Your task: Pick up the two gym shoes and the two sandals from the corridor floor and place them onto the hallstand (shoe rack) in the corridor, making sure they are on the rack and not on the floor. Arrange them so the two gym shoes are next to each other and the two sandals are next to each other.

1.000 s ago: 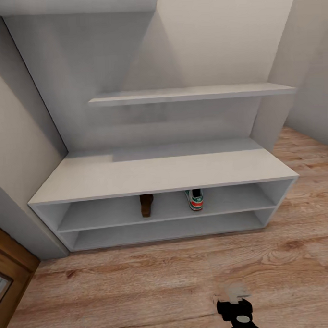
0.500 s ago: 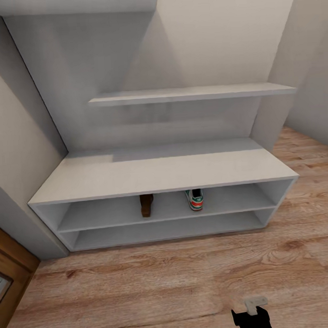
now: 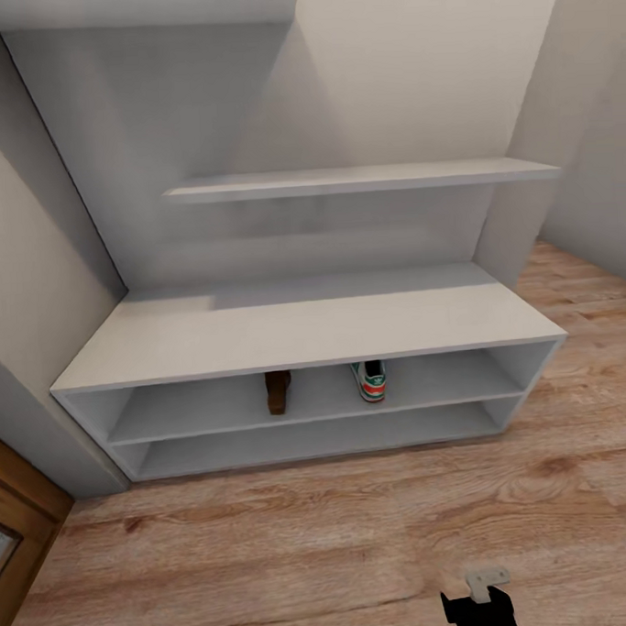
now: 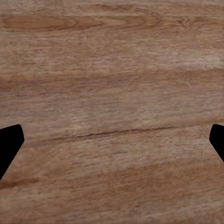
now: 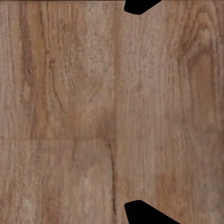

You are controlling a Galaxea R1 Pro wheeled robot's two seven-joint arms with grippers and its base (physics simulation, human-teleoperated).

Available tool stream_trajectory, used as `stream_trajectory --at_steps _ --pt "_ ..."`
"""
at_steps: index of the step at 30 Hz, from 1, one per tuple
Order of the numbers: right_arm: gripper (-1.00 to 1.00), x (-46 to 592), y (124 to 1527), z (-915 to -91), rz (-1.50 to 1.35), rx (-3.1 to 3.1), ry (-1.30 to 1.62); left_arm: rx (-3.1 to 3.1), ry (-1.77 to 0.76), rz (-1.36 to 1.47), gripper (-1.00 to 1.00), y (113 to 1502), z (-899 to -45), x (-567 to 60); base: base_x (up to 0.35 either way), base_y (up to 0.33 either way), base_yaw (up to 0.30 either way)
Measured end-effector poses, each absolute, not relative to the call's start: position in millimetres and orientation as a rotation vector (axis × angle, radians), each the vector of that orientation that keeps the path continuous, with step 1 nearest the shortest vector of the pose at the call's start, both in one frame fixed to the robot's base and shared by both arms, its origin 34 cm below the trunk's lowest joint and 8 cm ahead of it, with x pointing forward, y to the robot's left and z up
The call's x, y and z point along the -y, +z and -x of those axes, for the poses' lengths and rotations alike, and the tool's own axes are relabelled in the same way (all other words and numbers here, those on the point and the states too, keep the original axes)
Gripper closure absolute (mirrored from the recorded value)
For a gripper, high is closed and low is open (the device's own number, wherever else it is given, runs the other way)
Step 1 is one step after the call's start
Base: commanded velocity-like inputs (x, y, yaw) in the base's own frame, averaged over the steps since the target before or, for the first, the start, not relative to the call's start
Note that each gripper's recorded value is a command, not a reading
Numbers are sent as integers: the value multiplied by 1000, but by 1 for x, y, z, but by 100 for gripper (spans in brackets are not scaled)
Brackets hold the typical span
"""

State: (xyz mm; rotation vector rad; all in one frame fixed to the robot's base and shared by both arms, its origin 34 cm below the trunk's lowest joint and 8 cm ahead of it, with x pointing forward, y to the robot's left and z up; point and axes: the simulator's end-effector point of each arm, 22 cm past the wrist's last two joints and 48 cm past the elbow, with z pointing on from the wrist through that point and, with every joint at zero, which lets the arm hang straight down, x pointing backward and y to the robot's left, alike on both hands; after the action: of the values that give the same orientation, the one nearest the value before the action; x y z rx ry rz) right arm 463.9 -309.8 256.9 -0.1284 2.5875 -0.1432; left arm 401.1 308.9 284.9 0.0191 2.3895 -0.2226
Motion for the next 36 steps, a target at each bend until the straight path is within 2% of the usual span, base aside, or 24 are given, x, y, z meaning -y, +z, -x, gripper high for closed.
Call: stream_trajectory --at_steps 36 --pt "-100 318 258 -462 115 -2584 -159 -2408 -170 13 -100 280 -395 -319 0 0 -252"
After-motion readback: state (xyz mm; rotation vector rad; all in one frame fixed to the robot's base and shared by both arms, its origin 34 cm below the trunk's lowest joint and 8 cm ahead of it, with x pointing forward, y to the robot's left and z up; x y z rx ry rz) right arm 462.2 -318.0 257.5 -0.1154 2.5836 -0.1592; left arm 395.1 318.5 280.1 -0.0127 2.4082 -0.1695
